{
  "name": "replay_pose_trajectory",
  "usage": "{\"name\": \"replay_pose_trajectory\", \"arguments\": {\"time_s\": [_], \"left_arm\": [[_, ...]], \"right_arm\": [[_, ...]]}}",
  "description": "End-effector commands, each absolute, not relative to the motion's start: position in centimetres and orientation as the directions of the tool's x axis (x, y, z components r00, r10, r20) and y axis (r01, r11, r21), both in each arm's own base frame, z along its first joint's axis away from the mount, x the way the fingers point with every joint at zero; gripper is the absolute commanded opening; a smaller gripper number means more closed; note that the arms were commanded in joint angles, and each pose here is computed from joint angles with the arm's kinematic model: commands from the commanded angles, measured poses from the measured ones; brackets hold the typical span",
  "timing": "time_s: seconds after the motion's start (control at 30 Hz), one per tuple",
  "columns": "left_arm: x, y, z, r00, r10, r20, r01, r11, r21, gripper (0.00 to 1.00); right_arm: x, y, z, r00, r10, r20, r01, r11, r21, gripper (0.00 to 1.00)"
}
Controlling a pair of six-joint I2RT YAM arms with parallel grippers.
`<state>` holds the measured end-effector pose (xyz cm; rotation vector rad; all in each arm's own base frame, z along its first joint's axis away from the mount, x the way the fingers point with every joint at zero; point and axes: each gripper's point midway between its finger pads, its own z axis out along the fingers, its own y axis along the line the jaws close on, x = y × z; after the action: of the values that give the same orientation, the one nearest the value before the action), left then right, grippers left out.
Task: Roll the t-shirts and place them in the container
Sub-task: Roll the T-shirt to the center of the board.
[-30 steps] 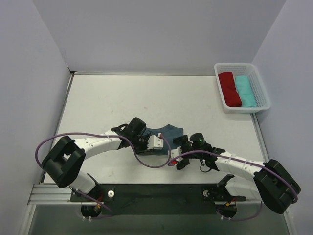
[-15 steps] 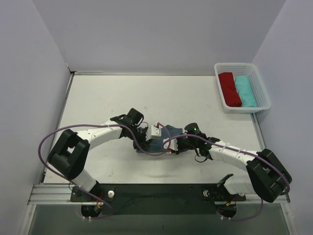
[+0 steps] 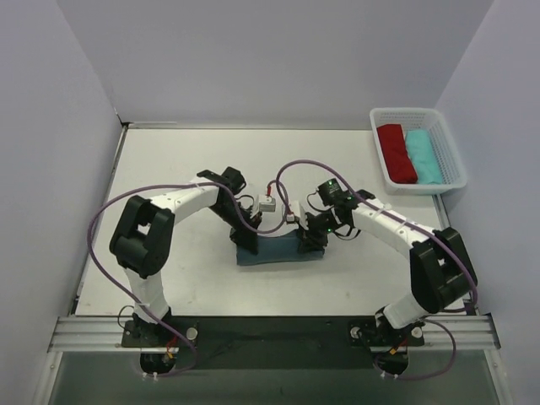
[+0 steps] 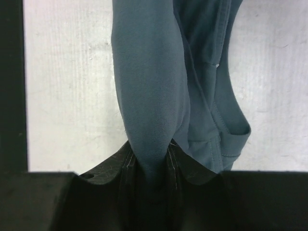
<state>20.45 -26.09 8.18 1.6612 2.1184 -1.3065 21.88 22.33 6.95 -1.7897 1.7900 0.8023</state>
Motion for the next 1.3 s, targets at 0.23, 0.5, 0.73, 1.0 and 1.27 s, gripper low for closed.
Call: {"name": "replay_pose_trajectory", "arguments": {"time_s": [0.23, 0.5, 0.73, 1.0, 1.27], "left_arm": [[22.1, -24.8, 7.8, -0.572, 0.726, -0.383, 0.647, 0.112, -0.754, 0.08], [26.7, -25.1, 7.7, -0.693, 0.648, -0.316, 0.521, 0.147, -0.841, 0.08], [28.5, -25.7, 7.1, -0.711, 0.656, -0.254, 0.471, 0.175, -0.865, 0.12], [33.0, -26.0, 6.5, -0.771, 0.581, -0.259, 0.525, 0.352, -0.775, 0.44], [41.6, -19.5, 11.6, -0.719, 0.501, -0.481, 0.674, 0.672, -0.307, 0.56]], "right_arm": [[20.0, 20.8, 8.1, -0.402, -0.796, -0.453, -0.753, 0.006, 0.658, 0.18], [22.3, 20.1, 7.4, -0.464, -0.804, -0.373, -0.631, 0.005, 0.775, 0.18], [24.1, 18.9, 7.2, -0.518, -0.809, -0.278, -0.56, 0.075, 0.825, 0.18], [24.0, 18.0, 5.8, -0.621, -0.778, -0.1, -0.415, 0.218, 0.883, 0.19], [24.7, 18.0, 4.6, -0.66, -0.751, 0.006, -0.338, 0.304, 0.891, 0.19]]}}
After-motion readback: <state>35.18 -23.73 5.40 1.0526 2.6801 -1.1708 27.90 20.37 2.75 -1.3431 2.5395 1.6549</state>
